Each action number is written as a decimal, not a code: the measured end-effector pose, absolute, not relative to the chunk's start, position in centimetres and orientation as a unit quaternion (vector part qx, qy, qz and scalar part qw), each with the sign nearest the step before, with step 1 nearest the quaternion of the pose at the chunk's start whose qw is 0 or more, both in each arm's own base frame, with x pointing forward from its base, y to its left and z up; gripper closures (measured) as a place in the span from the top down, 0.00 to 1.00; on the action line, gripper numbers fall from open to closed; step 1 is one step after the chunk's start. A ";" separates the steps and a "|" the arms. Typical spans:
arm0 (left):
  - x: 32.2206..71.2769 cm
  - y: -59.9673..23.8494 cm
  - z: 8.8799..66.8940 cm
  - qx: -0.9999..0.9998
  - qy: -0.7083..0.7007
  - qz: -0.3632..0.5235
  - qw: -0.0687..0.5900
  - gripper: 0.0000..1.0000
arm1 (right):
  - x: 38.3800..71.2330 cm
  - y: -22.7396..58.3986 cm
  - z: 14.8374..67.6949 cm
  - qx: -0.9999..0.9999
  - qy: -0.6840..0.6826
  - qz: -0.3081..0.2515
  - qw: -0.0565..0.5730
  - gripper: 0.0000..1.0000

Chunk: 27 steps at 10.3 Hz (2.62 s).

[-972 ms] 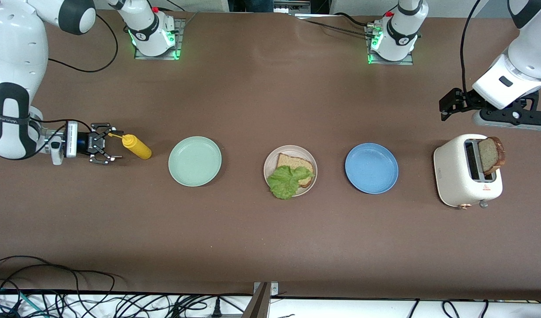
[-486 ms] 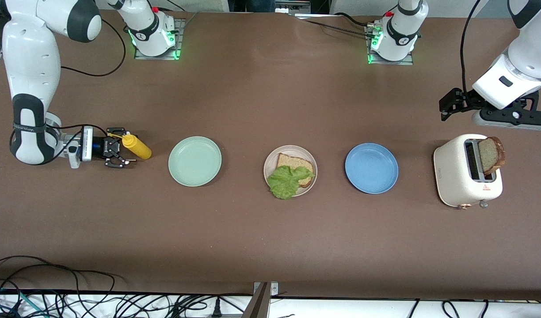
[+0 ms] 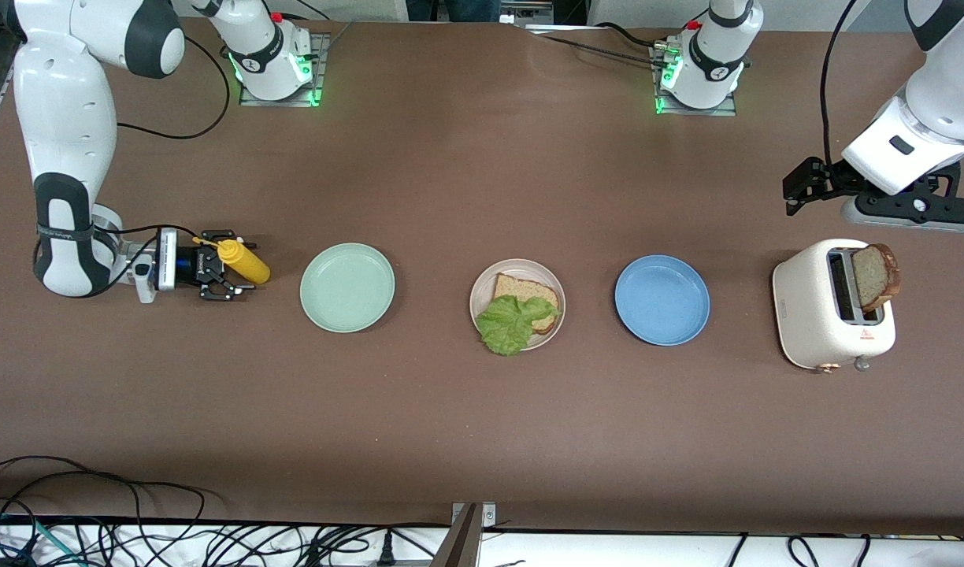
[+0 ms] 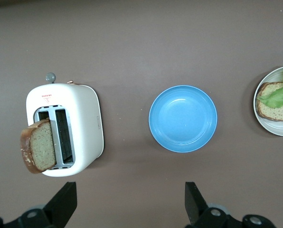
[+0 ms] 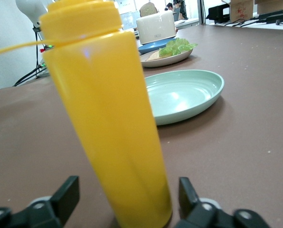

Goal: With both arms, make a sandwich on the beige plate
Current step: 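Close the right gripper around the yellow squeeze bottle, then lift the yellow bottle with the right gripper toward the beige plate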

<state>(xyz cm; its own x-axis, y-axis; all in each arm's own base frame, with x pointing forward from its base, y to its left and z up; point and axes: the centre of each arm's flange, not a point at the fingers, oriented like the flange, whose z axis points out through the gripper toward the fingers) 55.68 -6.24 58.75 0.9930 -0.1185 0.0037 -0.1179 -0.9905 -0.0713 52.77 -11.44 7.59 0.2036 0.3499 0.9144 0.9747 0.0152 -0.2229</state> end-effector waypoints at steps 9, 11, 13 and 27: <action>55.7 -5.6 58.8 -0.998 0.054 -0.004 0.036 1.00 | 62.5 0.2 16.3 -0.611 -0.665 -0.278 0.328 0.44; 55.7 -5.6 58.8 -0.998 0.053 -0.004 0.036 1.00 | 64.5 4.5 20.9 -0.637 -0.670 -0.238 0.298 0.41; 55.7 -5.6 58.8 -0.998 0.054 -0.005 0.035 1.00 | 65.7 10.6 25.8 -0.656 -0.685 -0.203 0.244 0.41; 55.8 -5.3 58.9 -0.998 0.051 -0.005 0.035 1.00 | 57.7 45.9 26.9 -0.714 -0.671 0.010 -0.200 0.41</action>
